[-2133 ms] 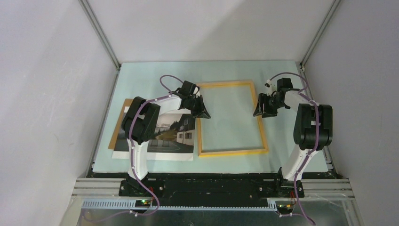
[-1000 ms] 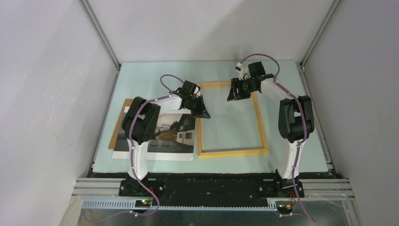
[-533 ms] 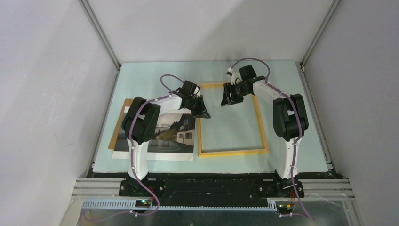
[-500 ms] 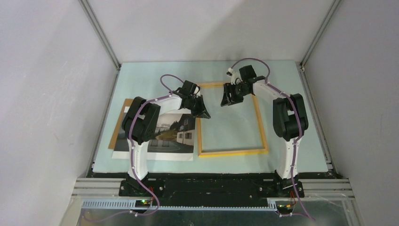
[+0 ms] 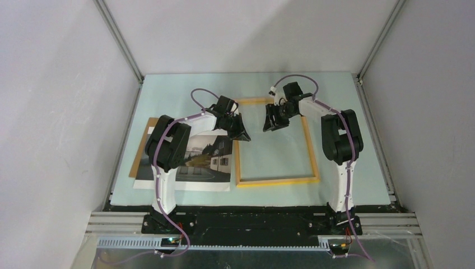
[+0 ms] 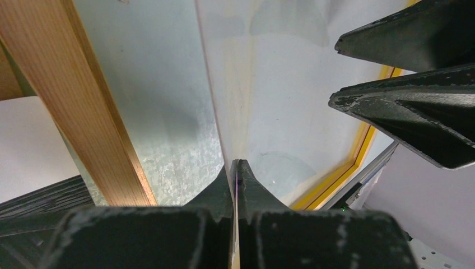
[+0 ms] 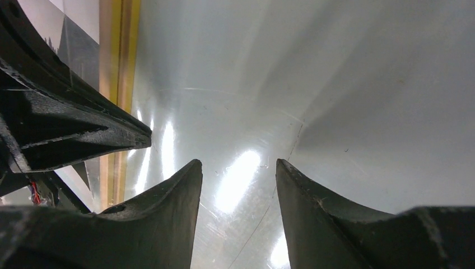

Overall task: Put the photo into the frame
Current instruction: Place the photo frame item in the photo frame.

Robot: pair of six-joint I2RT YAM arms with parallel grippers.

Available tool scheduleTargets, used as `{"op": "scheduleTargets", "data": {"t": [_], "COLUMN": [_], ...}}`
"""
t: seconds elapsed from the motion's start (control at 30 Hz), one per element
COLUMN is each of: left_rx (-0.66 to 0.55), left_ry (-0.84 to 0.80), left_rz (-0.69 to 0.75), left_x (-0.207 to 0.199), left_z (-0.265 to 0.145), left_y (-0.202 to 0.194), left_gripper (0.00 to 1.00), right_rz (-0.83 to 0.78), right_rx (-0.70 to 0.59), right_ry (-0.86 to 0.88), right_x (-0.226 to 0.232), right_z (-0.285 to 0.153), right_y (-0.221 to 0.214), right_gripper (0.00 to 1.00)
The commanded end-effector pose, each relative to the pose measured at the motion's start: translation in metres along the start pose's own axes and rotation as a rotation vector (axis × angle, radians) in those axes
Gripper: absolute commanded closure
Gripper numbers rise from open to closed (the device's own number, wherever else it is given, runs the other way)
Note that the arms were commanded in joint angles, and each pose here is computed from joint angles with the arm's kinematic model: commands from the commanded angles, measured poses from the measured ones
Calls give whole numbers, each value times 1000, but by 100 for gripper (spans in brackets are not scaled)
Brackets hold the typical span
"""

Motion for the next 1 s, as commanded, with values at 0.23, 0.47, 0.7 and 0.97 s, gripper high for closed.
{"op": "scheduleTargets", "data": {"t": [0.23, 0.47, 0.7, 0.97], "left_rx": [11, 4, -15, -51], "left_ry": [45, 44, 41, 38], "left_rz": [61, 68, 89, 120], "left_x": [-1, -2, -5, -9], "left_z": [-7, -9, -13, -22], "left_y": [-14, -14, -12, -9], "left_gripper": [98, 86, 65, 45], "right_rz": [0, 9, 14, 14], "right_rx": [41, 46, 43, 44], "right_ry": [3, -11, -16, -19], "right_x": [-1, -6, -9, -10], "right_z": [7, 6, 4, 4], "right_y": [-14, -16, -16, -16], "right_gripper": [45, 45, 45, 45]}}
Point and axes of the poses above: each gripper's point midway between its finger pads, its own z axis out along the fingers, its own x axis along the line the jaws close on, y = z × x, the point moved 2 cm from there along -z, back along the fingers, and after that the axes turned 15 degrees about -z, right-handed, at the moved point
